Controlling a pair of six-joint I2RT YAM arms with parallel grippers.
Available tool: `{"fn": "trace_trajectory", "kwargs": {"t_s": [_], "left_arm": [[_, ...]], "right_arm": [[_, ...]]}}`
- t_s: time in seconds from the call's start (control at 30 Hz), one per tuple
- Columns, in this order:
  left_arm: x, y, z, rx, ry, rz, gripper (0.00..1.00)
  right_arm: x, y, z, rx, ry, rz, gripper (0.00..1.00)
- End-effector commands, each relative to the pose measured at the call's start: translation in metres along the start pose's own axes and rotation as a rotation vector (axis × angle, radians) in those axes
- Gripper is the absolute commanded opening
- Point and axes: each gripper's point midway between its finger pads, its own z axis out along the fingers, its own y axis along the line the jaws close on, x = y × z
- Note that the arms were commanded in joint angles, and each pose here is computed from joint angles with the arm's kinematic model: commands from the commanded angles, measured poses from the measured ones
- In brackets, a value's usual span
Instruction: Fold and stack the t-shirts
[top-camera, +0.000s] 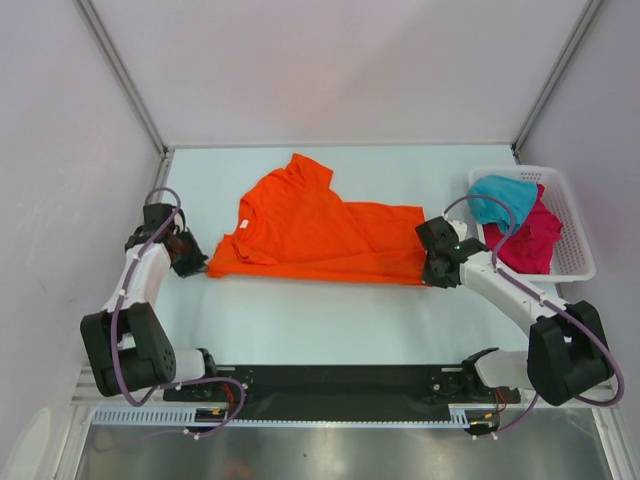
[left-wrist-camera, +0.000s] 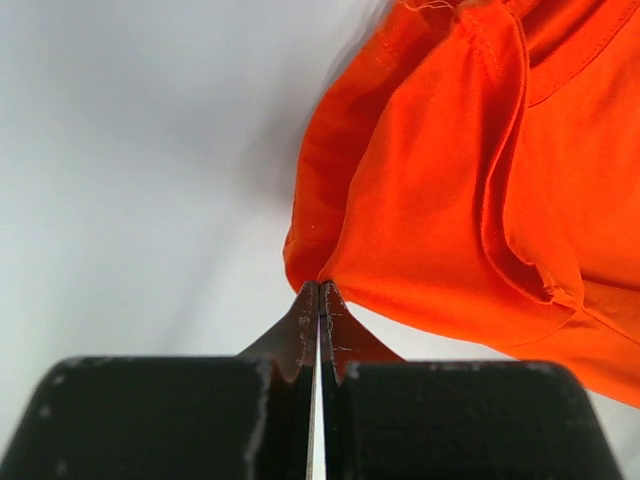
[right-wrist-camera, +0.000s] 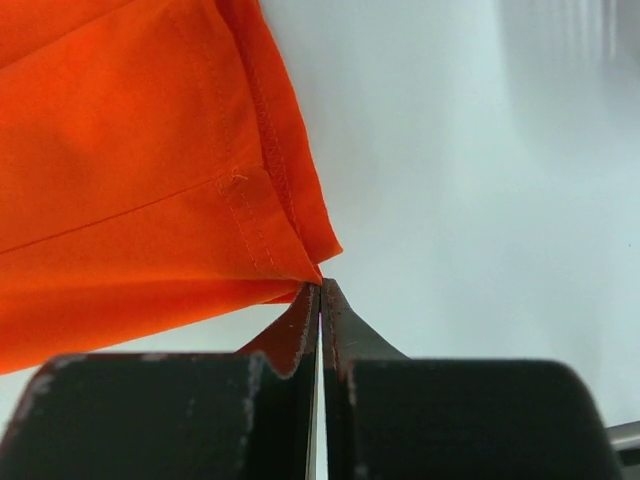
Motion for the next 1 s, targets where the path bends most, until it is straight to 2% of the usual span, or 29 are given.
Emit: {"fn": "trace_trajectory", "kwargs": {"t_s": [0.0, 0.3, 0.63, 0.97], "left_arm": [[-0.008, 0.020, -0.010, -0.059, -0.062, -0.038, 0.00], [-0.010, 0.026, -0.013, -0.057, -0.087, -0.070, 0.00], [-0.015, 0.029, -0.017, -0.042, -0.118, -0.119, 0.00], [-0.016, 0.033, -0.017, -0.038, -0.123, -0.138, 0.00]], "right_arm": [[0.008, -0.019, 0.002, 0.102, 0.023, 0.014, 0.00], [0.014, -0.021, -0.001, 0.103, 0.036, 0.067, 0.00], [0.008, -0.030, -0.013, 0.127, -0.018, 0.159, 0.00], [0.007, -0.037, -0.017, 0.144, -0.040, 0.184, 0.00]]}}
